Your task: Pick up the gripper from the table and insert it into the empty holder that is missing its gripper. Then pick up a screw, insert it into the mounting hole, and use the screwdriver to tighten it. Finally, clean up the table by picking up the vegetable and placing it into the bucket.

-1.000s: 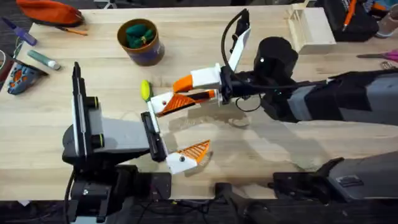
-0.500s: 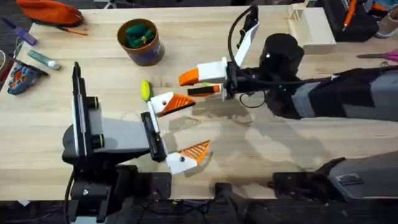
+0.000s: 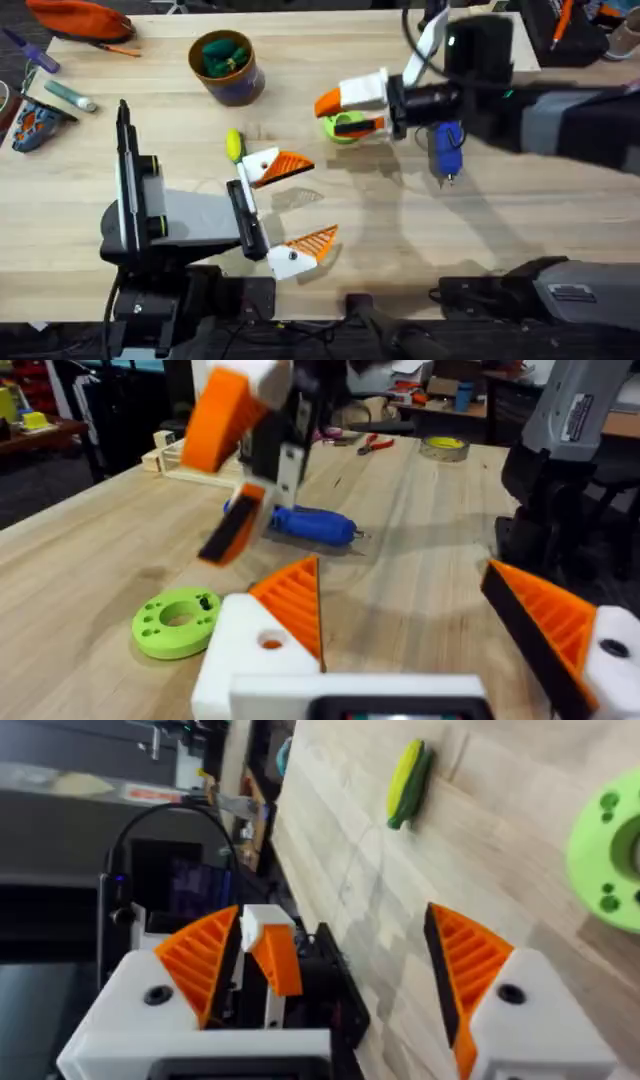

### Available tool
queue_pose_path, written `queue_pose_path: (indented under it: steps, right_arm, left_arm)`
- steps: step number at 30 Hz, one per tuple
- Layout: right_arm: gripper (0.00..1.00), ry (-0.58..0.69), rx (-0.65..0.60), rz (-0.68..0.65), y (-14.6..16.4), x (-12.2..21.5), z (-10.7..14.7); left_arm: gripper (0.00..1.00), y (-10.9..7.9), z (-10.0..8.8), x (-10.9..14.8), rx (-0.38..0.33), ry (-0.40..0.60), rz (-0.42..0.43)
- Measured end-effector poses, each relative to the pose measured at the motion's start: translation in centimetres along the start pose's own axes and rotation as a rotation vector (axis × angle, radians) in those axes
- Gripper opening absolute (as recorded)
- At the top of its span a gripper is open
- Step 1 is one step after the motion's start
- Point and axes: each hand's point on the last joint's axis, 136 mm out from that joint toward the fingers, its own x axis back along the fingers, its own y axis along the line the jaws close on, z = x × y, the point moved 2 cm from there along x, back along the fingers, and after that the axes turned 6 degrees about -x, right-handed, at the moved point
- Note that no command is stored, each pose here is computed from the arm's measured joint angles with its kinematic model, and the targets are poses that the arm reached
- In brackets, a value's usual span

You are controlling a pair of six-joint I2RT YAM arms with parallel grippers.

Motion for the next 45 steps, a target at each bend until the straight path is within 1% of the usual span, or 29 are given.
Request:
queue_pose_path:
  steps: [4, 8, 11, 17, 21, 24, 28, 30, 32, 34, 37, 39, 41, 42, 43, 45]
  right_arm:
    - [0.991, 0.001, 0.067, 0.049, 1.6, 1.3, -1.2]
    - [0.992, 0.003, 0.085, 0.166, 1.7, 2.9, -1.9]
    - [0.991, 0.003, 0.127, 0.303, 1.9, 4.3, -2.3]
    - [0.991, -0.019, 0.305, 0.610, 2.5, 6.7, -3.6]
    - [0.991, -0.001, 0.412, 0.816, 2.0, 7.4, -3.5]
    - [0.991, 0.055, 0.470, 0.967, 0.9, 7.5, -2.9]
    - [0.959, 0.177, 0.501, 1.091, -1.2, 6.6, -2.5]
    - [0.946, 0.245, 0.492, 1.137, -2.2, 6.3, -2.6]
    - [0.920, 0.287, 0.480, 1.168, -2.7, 6.1, -3.1]
    - [0.907, 0.292, 0.489, 1.181, -2.8, 5.6, -4.1]
    - [0.906, 0.265, 0.528, 1.178, -2.6, 4.5, -5.5]
    - [0.906, 0.271, 0.545, 1.177, -2.5, 4.0, -5.5]
    - [0.901, 0.293, 0.567, 1.174, -2.3, 3.2, -4.9]
    - [0.883, 0.300, 0.569, 1.173, -2.4, 3.0, -4.8]
    - [0.843, 0.308, 0.566, 1.170, -2.6, 2.7, -4.6]
    - [0.825, 0.322, 0.554, 1.161, -3.1, 2.3, -4.5]
  left_arm:
    - [0.986, 0.0, 0.0, 0.0, 0.000, 0.000, 0.000]
    - [0.986, 0.0, 0.0, 0.0, 0.000, 0.000, 0.000]
    - [0.986, 0.0, 0.0, 0.0, 0.000, 0.000, 0.000]
    - [0.986, 0.0, 0.0, 0.0, 0.000, 0.000, 0.000]
    - [0.986, 0.0, 0.0, 0.0, 0.001, 0.000, 0.000]
    - [0.986, 0.0, 0.0, 0.0, 0.000, 0.000, 0.000]
    - [0.986, 0.0, 0.0, 0.0, 0.000, 0.000, 0.000]
    - [0.985, 0.0, 0.0, 0.0, 0.000, 0.000, 0.000]
    - [0.986, 0.0, 0.0, 0.0, 0.000, 0.000, 0.000]
    - [0.986, 0.0, 0.0, 0.0, 0.000, 0.000, 0.000]
    - [0.986, 0.0, 0.0, 0.0, 0.000, 0.000, 0.000]
    - [0.986, 0.0, 0.0, 0.0, 0.000, 0.000, 0.000]
    - [0.986, 0.0, 0.0, 0.0, 0.000, 0.000, 0.000]
    - [0.986, 0.0, 0.0, 0.0, 0.000, 0.000, 0.000]
    - [0.986, 0.0, 0.0, 0.0, 0.000, 0.000, 0.000]
    - [0.986, 0.0, 0.0, 0.0, 0.001, 0.000, 0.000]
